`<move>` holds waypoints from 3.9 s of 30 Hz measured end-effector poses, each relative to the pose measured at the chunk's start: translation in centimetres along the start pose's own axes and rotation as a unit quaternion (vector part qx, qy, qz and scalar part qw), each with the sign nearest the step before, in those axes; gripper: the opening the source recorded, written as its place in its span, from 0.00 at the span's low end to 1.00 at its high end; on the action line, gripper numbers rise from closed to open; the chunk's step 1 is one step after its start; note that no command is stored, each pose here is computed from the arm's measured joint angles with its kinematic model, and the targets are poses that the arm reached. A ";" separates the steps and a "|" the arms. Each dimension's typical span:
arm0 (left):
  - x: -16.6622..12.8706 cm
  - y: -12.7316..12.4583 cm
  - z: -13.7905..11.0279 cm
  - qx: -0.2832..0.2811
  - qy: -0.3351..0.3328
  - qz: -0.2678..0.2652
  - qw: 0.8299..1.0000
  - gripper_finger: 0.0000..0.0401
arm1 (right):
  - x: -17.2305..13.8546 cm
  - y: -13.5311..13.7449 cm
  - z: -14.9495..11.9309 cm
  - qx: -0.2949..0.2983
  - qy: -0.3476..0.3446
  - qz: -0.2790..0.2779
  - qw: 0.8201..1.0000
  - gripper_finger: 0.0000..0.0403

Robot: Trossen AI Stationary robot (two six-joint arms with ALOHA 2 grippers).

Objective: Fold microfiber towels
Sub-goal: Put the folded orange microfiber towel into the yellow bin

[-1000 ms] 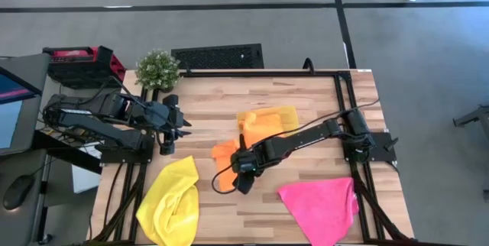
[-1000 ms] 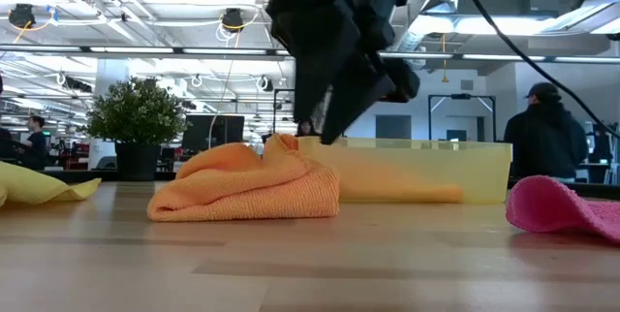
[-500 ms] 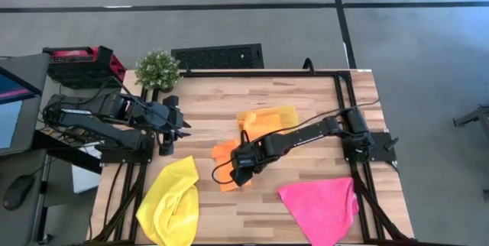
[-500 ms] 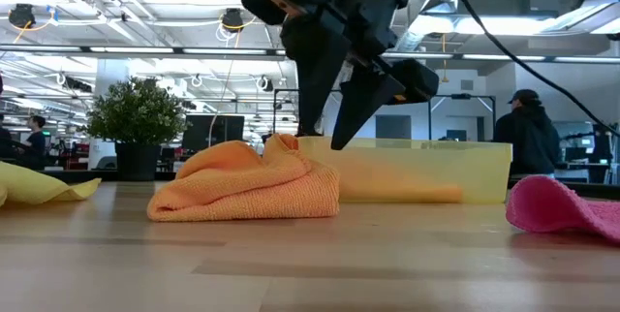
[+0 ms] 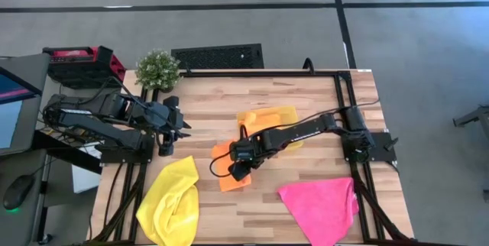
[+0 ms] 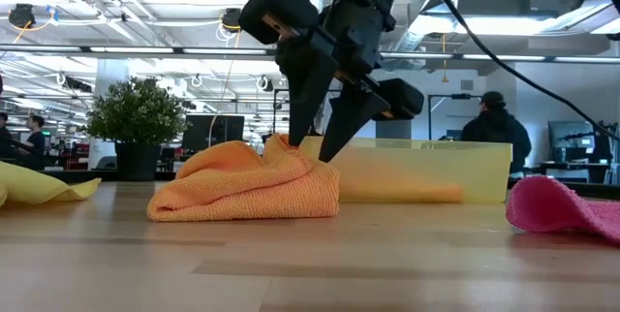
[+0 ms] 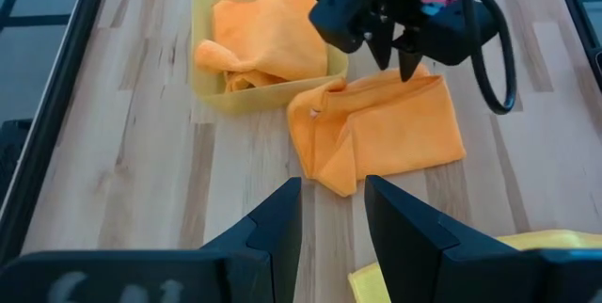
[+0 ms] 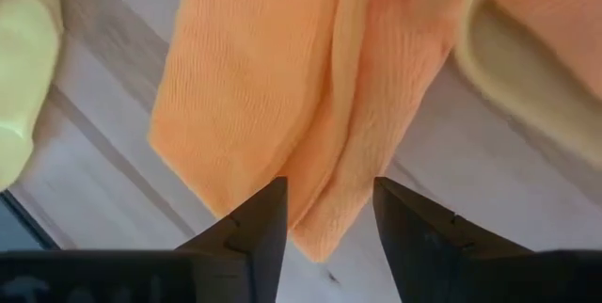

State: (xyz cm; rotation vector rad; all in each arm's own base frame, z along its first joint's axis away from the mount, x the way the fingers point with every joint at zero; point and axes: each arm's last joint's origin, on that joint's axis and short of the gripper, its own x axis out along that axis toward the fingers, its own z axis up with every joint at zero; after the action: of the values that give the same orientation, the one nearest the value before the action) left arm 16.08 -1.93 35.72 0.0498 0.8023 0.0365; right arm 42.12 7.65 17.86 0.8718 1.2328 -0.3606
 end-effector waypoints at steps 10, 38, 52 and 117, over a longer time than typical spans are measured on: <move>0.0 0.0 0.0 0.002 0.000 0.000 1.000 0.28 | 0.0 0.0 -0.1 -0.002 -0.006 -0.006 1.000 0.44; 0.0 0.0 0.0 0.001 0.000 0.000 1.000 0.28 | 1.1 0.9 -1.6 -0.038 -0.030 -0.026 0.998 0.43; 0.0 0.0 0.0 0.000 0.001 -0.006 1.000 0.28 | 3.3 0.8 -1.3 -0.038 -0.029 -0.023 0.999 0.41; 0.0 0.0 0.0 -0.008 0.001 -0.006 1.000 0.28 | -10.0 -0.5 3.4 -0.266 0.106 -0.204 0.936 0.02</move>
State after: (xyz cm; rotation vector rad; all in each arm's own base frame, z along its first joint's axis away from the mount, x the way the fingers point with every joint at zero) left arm 16.07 -1.96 35.71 0.0294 0.8039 0.0325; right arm 40.72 2.76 27.17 0.1855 1.6164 -0.2434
